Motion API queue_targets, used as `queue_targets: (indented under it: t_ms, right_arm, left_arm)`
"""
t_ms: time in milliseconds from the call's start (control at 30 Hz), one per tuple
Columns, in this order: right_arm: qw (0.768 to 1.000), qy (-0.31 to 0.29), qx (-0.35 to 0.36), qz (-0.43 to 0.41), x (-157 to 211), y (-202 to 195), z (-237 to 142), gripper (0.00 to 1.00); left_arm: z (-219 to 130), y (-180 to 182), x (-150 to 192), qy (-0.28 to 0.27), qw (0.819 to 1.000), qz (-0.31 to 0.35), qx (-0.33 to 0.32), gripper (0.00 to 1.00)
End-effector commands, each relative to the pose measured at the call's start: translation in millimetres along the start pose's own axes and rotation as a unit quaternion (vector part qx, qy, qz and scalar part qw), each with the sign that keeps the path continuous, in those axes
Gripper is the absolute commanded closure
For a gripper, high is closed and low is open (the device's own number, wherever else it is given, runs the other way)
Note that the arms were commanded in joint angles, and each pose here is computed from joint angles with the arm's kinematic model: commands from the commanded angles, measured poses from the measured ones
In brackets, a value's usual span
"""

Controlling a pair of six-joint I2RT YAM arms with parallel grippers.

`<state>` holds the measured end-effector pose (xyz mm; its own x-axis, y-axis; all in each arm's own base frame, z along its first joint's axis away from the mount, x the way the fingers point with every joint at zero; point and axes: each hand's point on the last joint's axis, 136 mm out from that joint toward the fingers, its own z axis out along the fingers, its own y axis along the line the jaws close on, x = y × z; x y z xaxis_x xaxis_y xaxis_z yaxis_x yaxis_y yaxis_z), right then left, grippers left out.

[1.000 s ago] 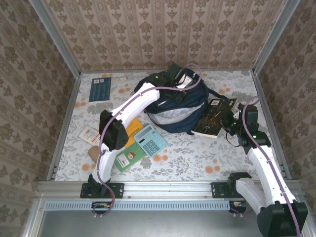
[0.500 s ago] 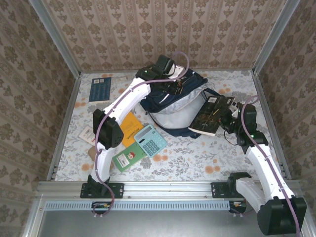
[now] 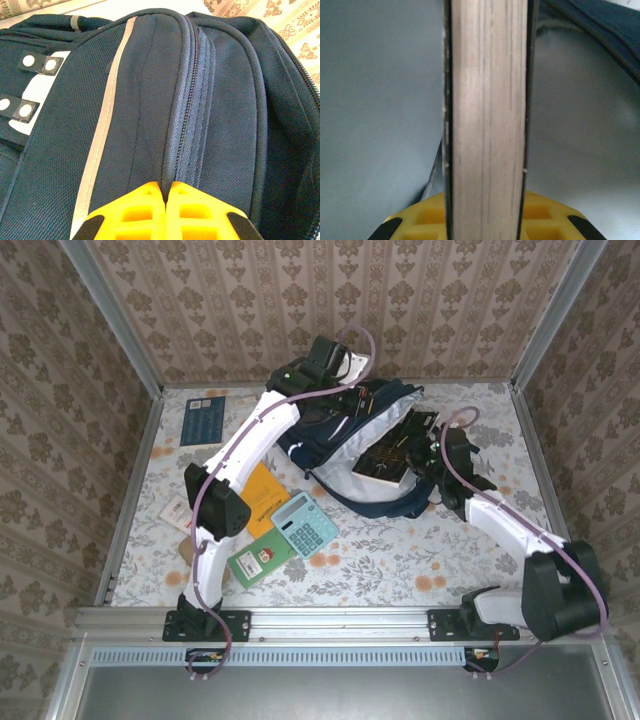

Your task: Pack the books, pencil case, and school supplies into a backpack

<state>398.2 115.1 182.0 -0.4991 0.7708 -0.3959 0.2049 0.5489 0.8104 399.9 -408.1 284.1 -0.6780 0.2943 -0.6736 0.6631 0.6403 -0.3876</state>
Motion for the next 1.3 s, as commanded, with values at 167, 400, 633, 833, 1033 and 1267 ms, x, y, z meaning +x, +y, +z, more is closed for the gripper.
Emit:
queue_targets:
  t_ms: [167, 400, 633, 833, 1033, 1267]
  right_arm:
    - [0.987, -0.121, -0.078, 0.066, -47.2, 56.8, 56.4, 1.0]
    - [0.977, -0.16, -0.083, 0.118, -44.8, 54.2, 110.6, 1.0]
    - [0.972, -0.166, -0.078, 0.143, -29.6, 47.5, 157.8, 1.0]
    - [0.978, -0.151, -0.056, 0.134, -18.9, 33.5, 178.0, 0.68]
    - [0.984, -0.14, -0.041, 0.102, -19.1, 27.1, 161.1, 0.46]
    - [0.991, -0.117, -0.007, 0.065, -26.7, 11.9, 130.0, 0.37]
  left_arm:
    - [-19.0, -18.9, -43.6, -0.073, 0.996, 0.0, 0.042, 1.0]
    - [-14.8, -20.1, -44.4, -0.072, 0.996, -0.009, 0.051, 1.0]
    - [-13.4, -24.3, -44.4, -0.069, 0.995, -0.011, 0.065, 1.0]
    - [-10.9, -20.8, -41.6, -0.063, 0.996, -0.014, 0.058, 1.0]
    - [-9.6, -9.0, -43.3, -0.068, 0.997, -0.017, 0.037, 1.0]
    - [1.5, 1.0, -40.2, -0.062, 0.997, -0.028, 0.031, 1.0]
